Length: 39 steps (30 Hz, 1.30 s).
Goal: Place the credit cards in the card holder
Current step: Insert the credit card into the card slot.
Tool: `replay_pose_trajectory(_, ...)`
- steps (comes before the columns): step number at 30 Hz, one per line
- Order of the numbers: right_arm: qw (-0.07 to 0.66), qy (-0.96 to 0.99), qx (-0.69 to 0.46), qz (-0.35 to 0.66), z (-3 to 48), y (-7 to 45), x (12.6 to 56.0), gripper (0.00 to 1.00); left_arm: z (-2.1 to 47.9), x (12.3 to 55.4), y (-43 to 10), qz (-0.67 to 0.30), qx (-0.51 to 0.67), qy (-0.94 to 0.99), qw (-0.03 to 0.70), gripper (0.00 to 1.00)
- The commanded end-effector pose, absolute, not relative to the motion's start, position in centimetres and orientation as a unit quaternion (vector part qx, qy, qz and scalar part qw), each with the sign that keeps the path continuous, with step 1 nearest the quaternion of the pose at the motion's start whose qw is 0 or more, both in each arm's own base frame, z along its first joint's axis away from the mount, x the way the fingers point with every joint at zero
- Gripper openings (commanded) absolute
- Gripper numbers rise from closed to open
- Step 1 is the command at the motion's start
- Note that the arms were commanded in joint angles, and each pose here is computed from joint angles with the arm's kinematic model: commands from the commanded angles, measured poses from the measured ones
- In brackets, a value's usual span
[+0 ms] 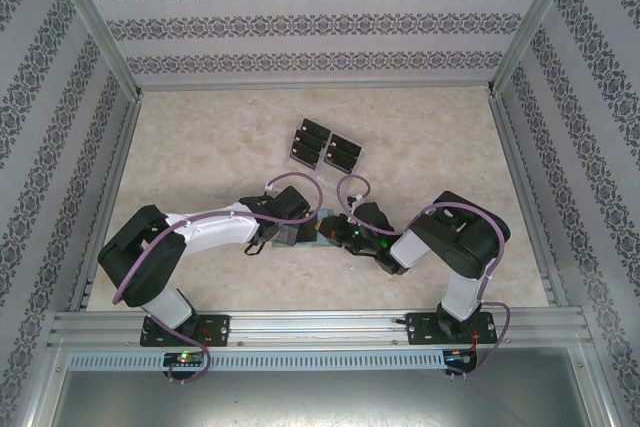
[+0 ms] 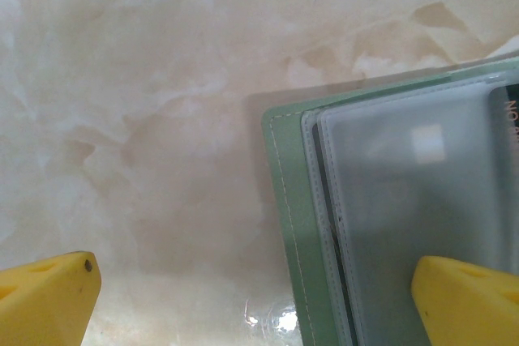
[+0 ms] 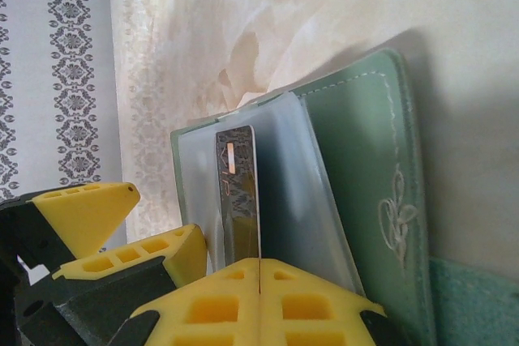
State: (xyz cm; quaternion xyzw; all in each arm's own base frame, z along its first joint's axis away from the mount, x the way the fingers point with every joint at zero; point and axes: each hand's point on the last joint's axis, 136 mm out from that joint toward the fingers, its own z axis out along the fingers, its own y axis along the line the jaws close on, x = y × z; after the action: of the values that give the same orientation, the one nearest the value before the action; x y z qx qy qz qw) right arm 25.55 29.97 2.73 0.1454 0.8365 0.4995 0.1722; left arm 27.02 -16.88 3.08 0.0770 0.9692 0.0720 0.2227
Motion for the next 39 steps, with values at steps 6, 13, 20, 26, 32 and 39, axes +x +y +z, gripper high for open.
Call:
replay_pose_trajectory(6, 0.164, 0.846, 0.136, 0.488, 1.9, 30.0, 25.0, 0.0, 1.7, 25.0, -15.1, 0.109, 0.094, 0.972, 0.185, 1.0)
replay_pose_trajectory(13, 0.171, 0.86, 0.119, 0.467, 2.0, 29.1, 25.5, 0.0, 1.8, 25.1, -15.1, 0.108, 0.094, 0.972, 0.186, 1.0)
replay_pose_trajectory(20, 0.174, 0.872, 0.097, 0.448, 2.1, 28.5, 25.9, 0.0, 1.8, 25.2, -15.3, 0.107, 0.095, 0.972, 0.186, 1.0)
replay_pose_trajectory(26, 0.169, 0.872, 0.092, 0.45, 1.8, 28.8, 26.0, 0.0, 1.8, 25.2, -15.3, 0.108, 0.095, 0.972, 0.186, 1.0)
replay_pose_trajectory(32, 0.166, 0.872, 0.09, 0.452, 1.7, 29.4, 25.8, 0.0, 1.8, 25.2, -15.2, 0.109, 0.095, 0.972, 0.186, 1.0)
replay_pose_trajectory(39, 0.163, 0.869, 0.089, 0.458, 1.7, 30.0, 25.7, 0.0, 1.8, 25.1, -15.2, 0.108, 0.095, 0.972, 0.185, 1.0)
